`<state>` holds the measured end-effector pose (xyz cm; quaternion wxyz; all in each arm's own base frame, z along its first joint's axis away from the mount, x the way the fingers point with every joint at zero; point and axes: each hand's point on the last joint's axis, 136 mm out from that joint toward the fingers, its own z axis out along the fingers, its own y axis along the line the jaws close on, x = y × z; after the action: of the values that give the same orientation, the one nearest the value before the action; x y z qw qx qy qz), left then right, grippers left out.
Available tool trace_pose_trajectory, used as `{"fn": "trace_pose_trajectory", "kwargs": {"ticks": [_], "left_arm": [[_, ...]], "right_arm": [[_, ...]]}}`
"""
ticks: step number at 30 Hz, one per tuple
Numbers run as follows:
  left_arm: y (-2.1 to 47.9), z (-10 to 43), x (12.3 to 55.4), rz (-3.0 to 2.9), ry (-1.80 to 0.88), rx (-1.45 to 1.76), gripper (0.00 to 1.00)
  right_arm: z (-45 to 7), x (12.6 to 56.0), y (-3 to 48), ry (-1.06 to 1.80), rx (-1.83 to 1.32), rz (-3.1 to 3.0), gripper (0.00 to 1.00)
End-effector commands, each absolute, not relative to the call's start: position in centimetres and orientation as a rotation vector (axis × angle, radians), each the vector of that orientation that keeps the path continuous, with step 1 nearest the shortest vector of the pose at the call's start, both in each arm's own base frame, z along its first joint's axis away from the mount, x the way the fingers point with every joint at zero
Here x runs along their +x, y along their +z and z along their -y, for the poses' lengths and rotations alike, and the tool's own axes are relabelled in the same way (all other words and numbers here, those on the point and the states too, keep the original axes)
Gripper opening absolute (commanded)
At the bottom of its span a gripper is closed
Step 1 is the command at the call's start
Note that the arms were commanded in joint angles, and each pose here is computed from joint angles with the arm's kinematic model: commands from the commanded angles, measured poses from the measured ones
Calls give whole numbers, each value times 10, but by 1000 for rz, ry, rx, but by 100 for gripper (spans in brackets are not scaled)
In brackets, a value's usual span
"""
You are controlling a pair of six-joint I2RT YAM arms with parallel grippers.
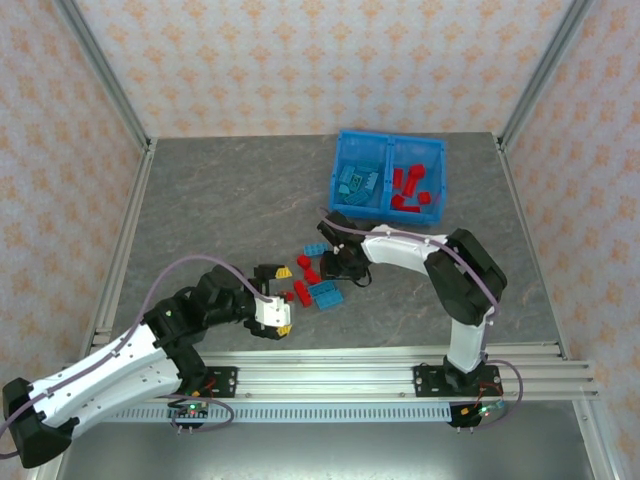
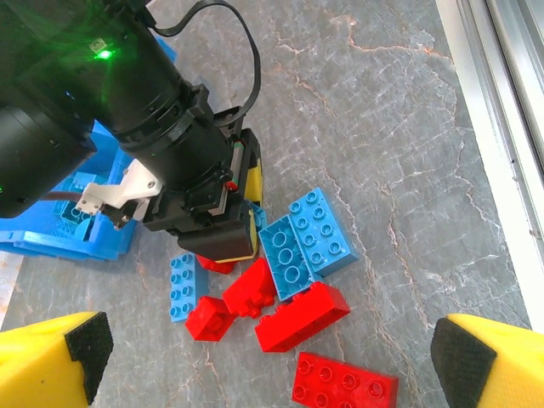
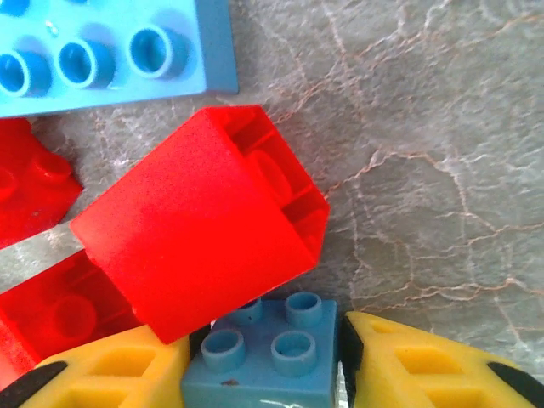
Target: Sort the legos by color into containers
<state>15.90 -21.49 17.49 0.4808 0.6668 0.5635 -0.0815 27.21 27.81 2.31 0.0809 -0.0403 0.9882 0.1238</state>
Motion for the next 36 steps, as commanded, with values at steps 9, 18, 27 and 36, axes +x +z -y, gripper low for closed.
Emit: {"fn": "trace_pose_trajectory", "kwargs": {"ticks": [9,18,27,36], "left_arm": [[185,219,155,-1313,-194,1606,100],[183,220,159,-1287,-175,1598,100],[191,216,166,-1270,-141,1548,100],[191,218,161,-1254,-160,1579,100]], "right_arm": [[-262,282,39,301,-102,-2847,29],[-248,304,179,395,-92,-2488,28],[-221,414,226,223,101,-2328,28],[-196,520,157,114,241,-2468,28]]}}
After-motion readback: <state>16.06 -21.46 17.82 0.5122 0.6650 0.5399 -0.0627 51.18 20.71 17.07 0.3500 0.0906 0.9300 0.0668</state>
